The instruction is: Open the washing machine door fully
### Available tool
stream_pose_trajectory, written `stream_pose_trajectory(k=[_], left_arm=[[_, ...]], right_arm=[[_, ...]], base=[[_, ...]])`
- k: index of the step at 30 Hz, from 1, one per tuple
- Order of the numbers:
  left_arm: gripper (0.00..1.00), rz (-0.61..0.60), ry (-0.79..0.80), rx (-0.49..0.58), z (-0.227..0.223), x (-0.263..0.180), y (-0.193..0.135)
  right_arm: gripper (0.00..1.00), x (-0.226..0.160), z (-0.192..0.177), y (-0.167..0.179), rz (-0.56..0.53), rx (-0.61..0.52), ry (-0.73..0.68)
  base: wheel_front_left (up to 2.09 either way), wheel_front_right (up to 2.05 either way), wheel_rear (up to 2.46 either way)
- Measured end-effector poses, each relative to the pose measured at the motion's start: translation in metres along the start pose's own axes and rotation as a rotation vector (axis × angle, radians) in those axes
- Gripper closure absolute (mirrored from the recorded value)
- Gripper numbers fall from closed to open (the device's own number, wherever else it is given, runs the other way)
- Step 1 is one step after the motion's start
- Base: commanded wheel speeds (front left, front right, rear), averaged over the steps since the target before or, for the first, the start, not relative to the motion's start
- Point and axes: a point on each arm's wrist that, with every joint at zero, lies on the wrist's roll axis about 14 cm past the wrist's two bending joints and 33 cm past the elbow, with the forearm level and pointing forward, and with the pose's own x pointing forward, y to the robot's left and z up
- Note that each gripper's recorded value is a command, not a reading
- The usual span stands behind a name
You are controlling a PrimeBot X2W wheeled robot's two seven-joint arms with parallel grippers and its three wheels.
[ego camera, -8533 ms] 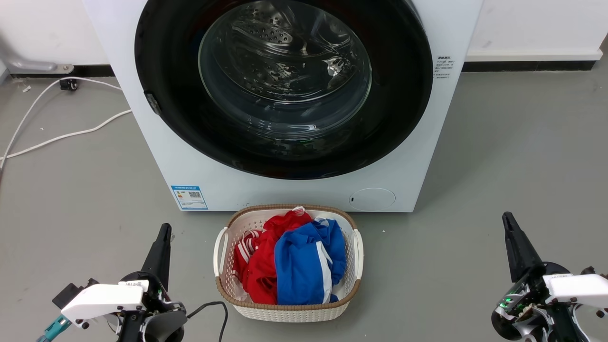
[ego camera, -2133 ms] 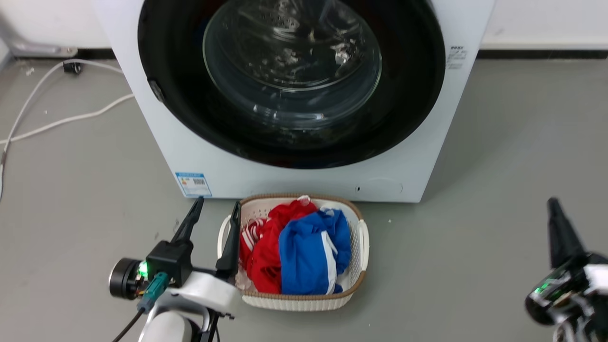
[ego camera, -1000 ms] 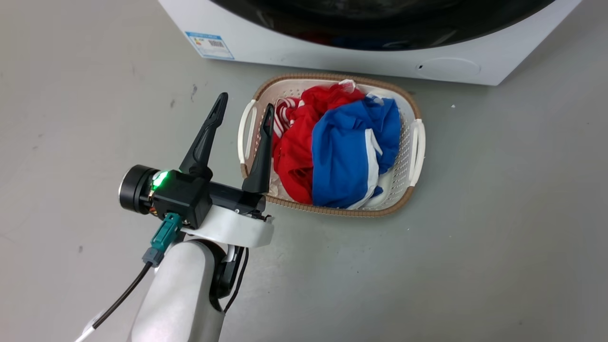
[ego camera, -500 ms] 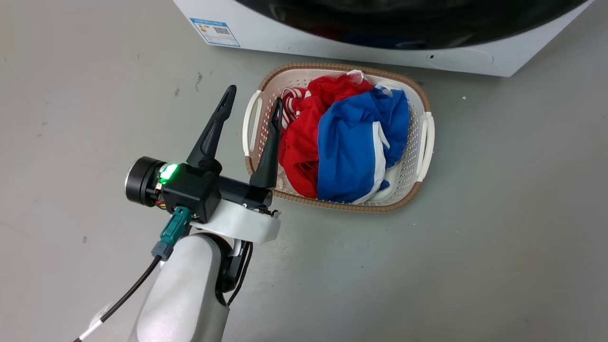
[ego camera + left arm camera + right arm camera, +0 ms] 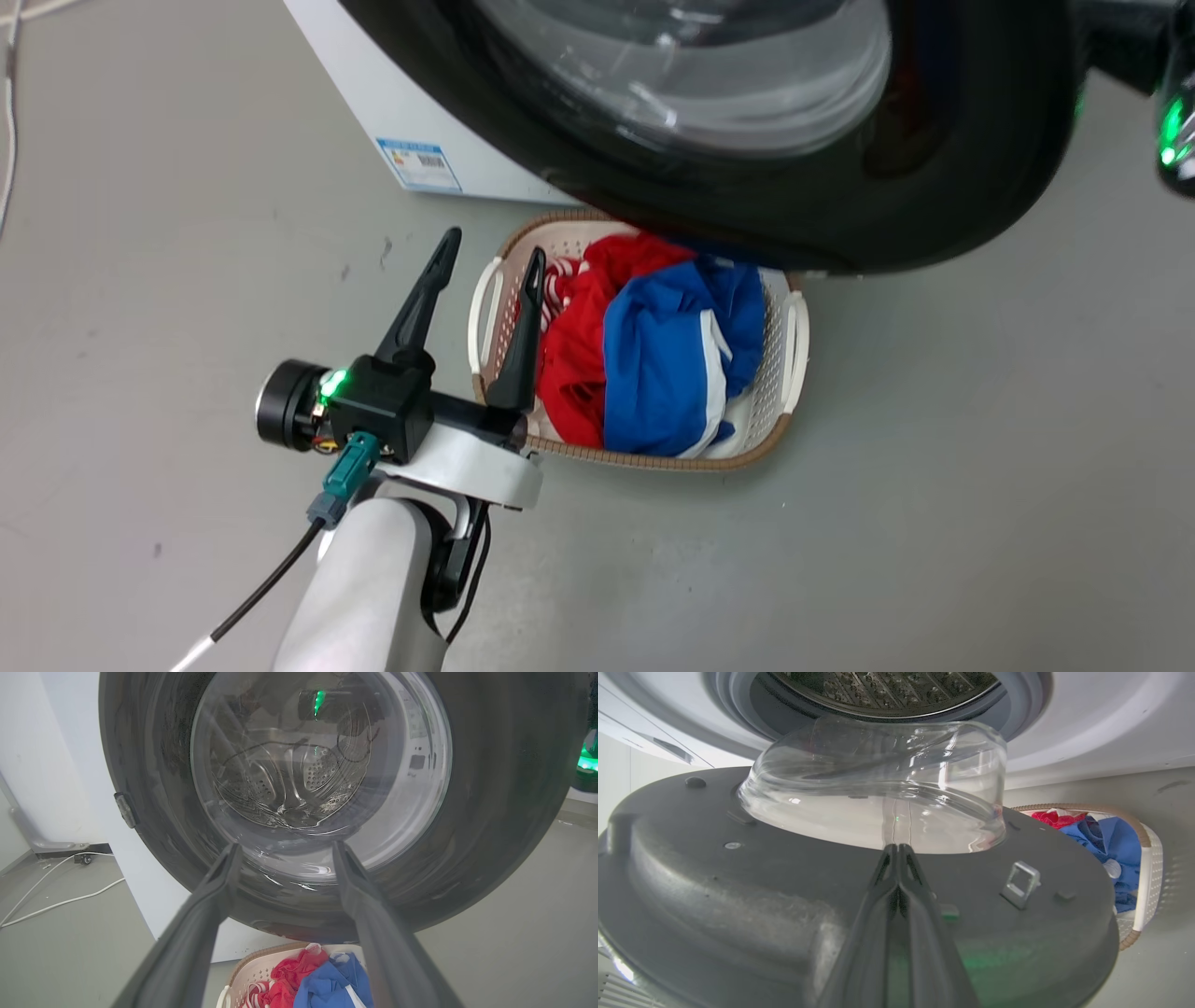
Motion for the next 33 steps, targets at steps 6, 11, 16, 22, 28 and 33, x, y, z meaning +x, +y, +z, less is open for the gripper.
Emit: stream_pose_trajectory(k=[6, 11, 16, 22, 28, 33], left_arm=[[0.0, 0.002, -0.007, -0.007, 0.011, -0.017, -0.004], [0.0, 0.009, 0.0, -0.018, 0.014, -0.036, -0.007], [0.0, 0.018, 0.001, -0.028, 0.017, -0.05, -0.008], [0.0, 0.018, 0.002, -0.03, 0.019, -0.059, -0.009], [0.0, 0.022, 0.005, -0.045, 0.019, -0.064, -0.009], [0.0, 0.016, 0.004, -0.048, 0.02, -0.065, -0.011]], right_arm=[[1.0, -0.016, -0.037, 0.016, 0.042, -0.025, 0.075], [1.0, -0.025, -0.076, 0.025, 0.078, -0.04, 0.143], [1.0, -0.031, -0.113, 0.034, 0.121, -0.051, 0.208], [1.0, -0.032, -0.152, 0.04, 0.171, -0.052, 0.278], [1.0, -0.034, -0.179, 0.043, 0.216, -0.036, 0.3], [1.0, -0.038, -0.169, 0.041, 0.224, -0.021, 0.188]], base=[[0.0, 0.0, 0.0], [0.0, 0.0, 0.0], [0.0, 0.0, 0.0], [0.0, 0.0, 0.0], [0.0, 0.0, 0.0], [0.0, 0.0, 0.0]])
